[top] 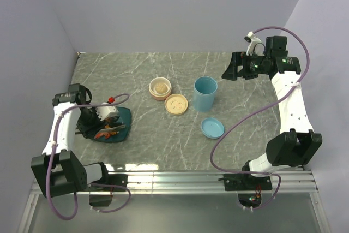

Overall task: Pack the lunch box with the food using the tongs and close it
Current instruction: Pick up the food using the clamp, then place the food into the lunch box, then pick up the food using the clamp, then place the food into the lunch box

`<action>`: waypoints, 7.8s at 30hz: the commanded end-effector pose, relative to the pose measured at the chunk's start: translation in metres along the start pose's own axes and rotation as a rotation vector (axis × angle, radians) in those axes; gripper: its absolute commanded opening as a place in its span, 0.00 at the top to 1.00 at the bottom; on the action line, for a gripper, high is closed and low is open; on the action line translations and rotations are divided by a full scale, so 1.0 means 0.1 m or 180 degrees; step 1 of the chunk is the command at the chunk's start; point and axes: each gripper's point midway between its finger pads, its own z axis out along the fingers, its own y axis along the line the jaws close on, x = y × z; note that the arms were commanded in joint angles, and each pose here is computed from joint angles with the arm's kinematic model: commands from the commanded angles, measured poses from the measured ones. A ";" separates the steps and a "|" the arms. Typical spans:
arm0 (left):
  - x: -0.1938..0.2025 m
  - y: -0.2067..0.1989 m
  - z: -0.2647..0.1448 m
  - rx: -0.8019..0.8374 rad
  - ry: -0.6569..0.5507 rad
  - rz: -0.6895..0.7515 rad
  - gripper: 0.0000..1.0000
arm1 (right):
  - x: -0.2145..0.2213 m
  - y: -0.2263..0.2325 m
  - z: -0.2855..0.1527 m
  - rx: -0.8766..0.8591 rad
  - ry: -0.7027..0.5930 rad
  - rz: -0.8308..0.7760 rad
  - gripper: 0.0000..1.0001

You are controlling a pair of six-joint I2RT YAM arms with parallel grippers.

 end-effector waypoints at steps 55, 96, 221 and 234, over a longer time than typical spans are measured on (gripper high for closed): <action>-1.89 0.07 -1.09 0.0056 -0.1676 0.0212 0.78 | -0.14 0.02 0.00 -0.0074 -0.0032 -0.0043 0.00; -4.30 -0.90 -0.34 0.0935 -0.2163 0.0535 0.59 | -0.48 -0.29 -0.46 0.0975 -0.0442 -0.0173 0.00; -4.32 -0.67 -0.87 0.0598 -0.2196 0.0618 0.79 | -0.31 -0.18 -0.16 0.0388 0.0074 -0.0131 0.00; -4.25 -0.90 -0.41 0.0794 -0.1898 0.0715 0.60 | -0.29 -0.17 -0.15 0.0370 0.0106 -0.0128 0.00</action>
